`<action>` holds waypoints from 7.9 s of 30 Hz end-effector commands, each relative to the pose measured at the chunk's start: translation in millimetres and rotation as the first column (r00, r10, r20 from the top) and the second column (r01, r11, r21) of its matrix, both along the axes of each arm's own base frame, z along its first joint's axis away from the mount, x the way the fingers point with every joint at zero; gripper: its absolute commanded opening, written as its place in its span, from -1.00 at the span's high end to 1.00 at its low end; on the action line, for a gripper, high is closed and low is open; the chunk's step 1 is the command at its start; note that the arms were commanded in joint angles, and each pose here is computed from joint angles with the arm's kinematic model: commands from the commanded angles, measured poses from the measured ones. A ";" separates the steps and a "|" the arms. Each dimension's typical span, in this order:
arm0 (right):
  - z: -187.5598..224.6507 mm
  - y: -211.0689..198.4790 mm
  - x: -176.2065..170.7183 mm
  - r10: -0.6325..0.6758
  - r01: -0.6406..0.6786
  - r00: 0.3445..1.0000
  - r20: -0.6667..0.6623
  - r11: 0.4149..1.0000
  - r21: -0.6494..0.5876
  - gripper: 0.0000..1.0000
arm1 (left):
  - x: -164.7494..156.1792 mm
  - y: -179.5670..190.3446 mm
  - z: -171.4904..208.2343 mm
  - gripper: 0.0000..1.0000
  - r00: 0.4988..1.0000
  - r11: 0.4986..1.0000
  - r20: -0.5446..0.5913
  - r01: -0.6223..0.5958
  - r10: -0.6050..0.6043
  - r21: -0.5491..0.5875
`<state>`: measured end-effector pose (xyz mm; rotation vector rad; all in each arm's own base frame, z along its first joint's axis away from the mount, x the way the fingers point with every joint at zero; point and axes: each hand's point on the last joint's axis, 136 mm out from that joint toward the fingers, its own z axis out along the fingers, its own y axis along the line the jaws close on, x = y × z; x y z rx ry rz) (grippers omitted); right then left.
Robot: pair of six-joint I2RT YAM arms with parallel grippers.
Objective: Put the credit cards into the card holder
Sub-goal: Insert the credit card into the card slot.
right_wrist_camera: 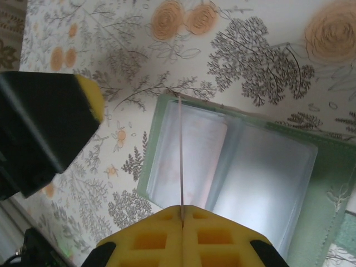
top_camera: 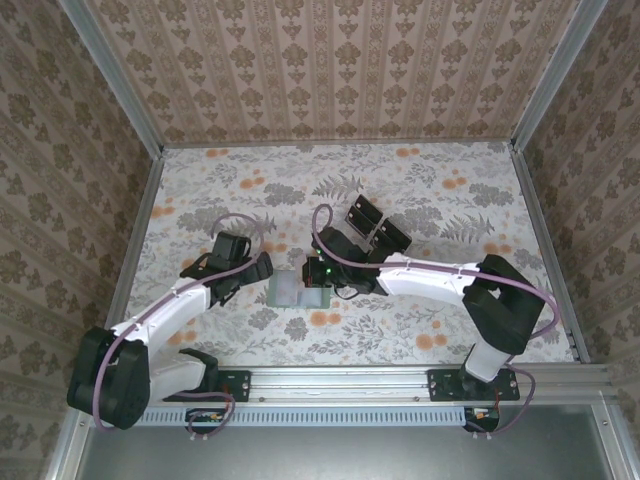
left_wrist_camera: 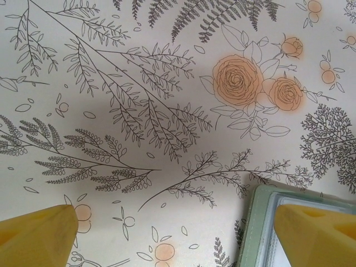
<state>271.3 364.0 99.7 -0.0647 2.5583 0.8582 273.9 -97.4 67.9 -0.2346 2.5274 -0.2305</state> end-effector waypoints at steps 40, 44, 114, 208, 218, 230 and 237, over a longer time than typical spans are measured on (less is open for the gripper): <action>-23.9 -22.4 4.2 0.037 -0.038 0.999 0.014 0.998 0.050 1.00 | -13.8 -68.1 -3.9 -0.99 0.951 0.951 -0.008 0.308 -0.308 -0.014; -13.3 -25.1 8.2 0.012 -0.015 0.999 0.033 0.996 0.083 1.00 | -17.5 -73.4 -8.9 -1.00 0.944 0.944 -0.020 0.329 -0.329 0.014; -60.3 -12.5 -1.3 -0.105 0.082 0.993 0.049 0.936 0.343 1.00 | -60.1 -32.3 -57.6 -1.00 0.966 0.963 -0.178 0.217 -0.188 0.161; -111.1 -3.1 -39.0 -0.068 0.148 0.970 -0.233 0.927 0.346 1.00 | -50.1 -23.8 -18.8 -1.00 0.994 0.982 -0.070 0.098 -0.088 0.160; -114.0 -4.4 -42.6 -0.059 0.144 0.967 -0.246 0.927 0.345 1.00 | -56.4 -2.4 -37.3 -1.00 0.990 0.982 -0.140 0.026 0.001 0.189; -123.9 -5.3 -43.5 0.000 0.107 0.953 -0.304 0.936 0.334 1.00 | -58.0 -4.1 -48.0 -1.00 0.986 0.981 -0.166 0.038 -0.005 0.192; -124.8 -3.6 -42.1 0.018 0.088 0.949 -0.314 0.943 0.321 1.00 | -58.1 -5.3 -49.0 -1.00 0.986 0.981 -0.168 0.041 -0.009 0.187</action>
